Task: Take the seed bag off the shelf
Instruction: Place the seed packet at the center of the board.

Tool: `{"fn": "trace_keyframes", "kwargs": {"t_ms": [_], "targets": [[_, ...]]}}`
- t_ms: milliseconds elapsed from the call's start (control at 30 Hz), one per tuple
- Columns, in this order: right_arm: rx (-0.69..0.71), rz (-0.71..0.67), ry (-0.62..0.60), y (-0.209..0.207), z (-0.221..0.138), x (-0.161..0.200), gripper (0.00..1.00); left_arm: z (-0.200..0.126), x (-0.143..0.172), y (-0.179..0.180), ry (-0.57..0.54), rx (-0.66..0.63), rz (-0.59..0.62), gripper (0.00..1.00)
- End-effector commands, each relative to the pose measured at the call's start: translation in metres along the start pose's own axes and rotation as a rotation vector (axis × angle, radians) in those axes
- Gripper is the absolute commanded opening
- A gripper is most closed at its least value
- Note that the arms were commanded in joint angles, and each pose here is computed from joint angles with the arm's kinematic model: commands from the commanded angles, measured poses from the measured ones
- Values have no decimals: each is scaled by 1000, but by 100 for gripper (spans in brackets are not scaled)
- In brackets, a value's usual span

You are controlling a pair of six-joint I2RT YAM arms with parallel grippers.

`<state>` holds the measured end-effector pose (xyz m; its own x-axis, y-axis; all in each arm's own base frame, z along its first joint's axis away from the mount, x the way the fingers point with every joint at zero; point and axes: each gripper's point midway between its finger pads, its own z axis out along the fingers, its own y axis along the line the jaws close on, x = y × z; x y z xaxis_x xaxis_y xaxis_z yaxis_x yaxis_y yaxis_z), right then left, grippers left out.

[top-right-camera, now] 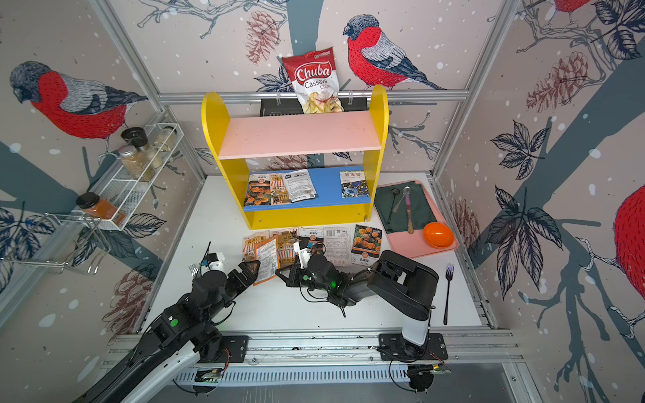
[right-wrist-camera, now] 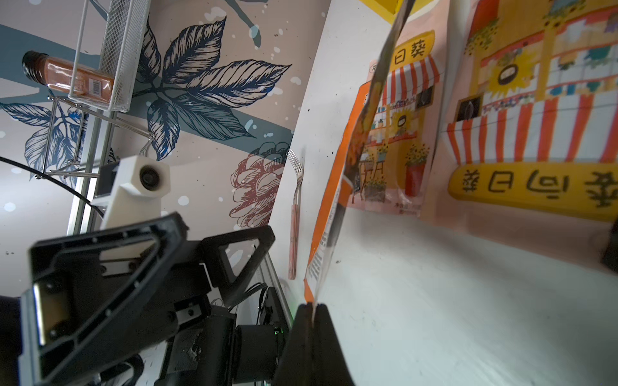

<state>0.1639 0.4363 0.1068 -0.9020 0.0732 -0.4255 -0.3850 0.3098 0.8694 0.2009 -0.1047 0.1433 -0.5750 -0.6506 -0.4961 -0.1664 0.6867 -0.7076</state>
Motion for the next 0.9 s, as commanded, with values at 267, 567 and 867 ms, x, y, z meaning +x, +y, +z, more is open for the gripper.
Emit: {"fn": "trace_keyframes", "kwargs": {"t_ms": [267,567,867], "targets": [[-31,0,52,12,1,32,0,-21,-51,-45,-122,16,137,96],[-57,5,38,29,15,61,0,-35,-90,-66,-168,17,202,96],[-22,25,-6,23,14,70,0,-32,-86,-66,-160,43,186,96]]}}
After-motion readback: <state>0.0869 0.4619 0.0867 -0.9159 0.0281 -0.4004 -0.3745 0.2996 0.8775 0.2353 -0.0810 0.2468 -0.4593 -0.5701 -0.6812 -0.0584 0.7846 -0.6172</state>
